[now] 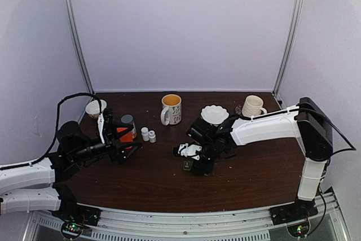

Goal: Sort the pills into containers
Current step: Pick up the pill container from the center of the board.

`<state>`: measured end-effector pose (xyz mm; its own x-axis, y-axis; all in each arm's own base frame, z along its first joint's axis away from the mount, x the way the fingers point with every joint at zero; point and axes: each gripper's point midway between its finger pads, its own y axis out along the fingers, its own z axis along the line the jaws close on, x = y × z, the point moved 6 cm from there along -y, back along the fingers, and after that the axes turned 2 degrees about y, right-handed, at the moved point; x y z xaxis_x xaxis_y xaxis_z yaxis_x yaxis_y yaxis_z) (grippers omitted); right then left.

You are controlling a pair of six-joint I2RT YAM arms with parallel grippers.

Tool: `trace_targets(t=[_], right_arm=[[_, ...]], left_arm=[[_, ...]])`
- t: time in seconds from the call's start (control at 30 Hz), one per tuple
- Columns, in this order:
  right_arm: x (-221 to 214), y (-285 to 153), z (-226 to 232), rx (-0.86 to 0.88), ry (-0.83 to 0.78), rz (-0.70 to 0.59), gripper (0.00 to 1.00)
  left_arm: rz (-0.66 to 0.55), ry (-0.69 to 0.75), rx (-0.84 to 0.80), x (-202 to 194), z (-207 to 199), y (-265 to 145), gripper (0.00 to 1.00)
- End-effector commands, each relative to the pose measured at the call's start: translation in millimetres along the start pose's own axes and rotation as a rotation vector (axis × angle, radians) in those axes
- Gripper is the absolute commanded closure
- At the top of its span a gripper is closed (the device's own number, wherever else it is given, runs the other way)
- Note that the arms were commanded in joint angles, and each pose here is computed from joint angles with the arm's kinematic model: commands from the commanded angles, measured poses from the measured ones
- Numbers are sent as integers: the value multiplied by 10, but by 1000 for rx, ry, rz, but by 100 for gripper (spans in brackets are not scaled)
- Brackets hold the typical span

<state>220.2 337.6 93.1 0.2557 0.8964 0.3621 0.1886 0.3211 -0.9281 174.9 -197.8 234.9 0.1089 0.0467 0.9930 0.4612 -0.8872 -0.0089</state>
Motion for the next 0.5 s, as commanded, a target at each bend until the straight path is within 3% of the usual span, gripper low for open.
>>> trace_targets(t=[0.0, 0.17, 0.4, 0.47], right_arm=[[10, 35, -19, -10, -30, 34, 35], [23, 52, -25, -14, -27, 26, 40], [43, 50, -19, -9, -29, 13, 60], [58, -4, -10, -5, -24, -16, 62]], left_arm=[[-10, 20, 19, 4, 32, -2, 2], [-10, 22, 23, 3, 39, 3, 2], [-7, 21, 24, -4, 48, 20, 2], [-10, 20, 20, -5, 45, 20, 2]])
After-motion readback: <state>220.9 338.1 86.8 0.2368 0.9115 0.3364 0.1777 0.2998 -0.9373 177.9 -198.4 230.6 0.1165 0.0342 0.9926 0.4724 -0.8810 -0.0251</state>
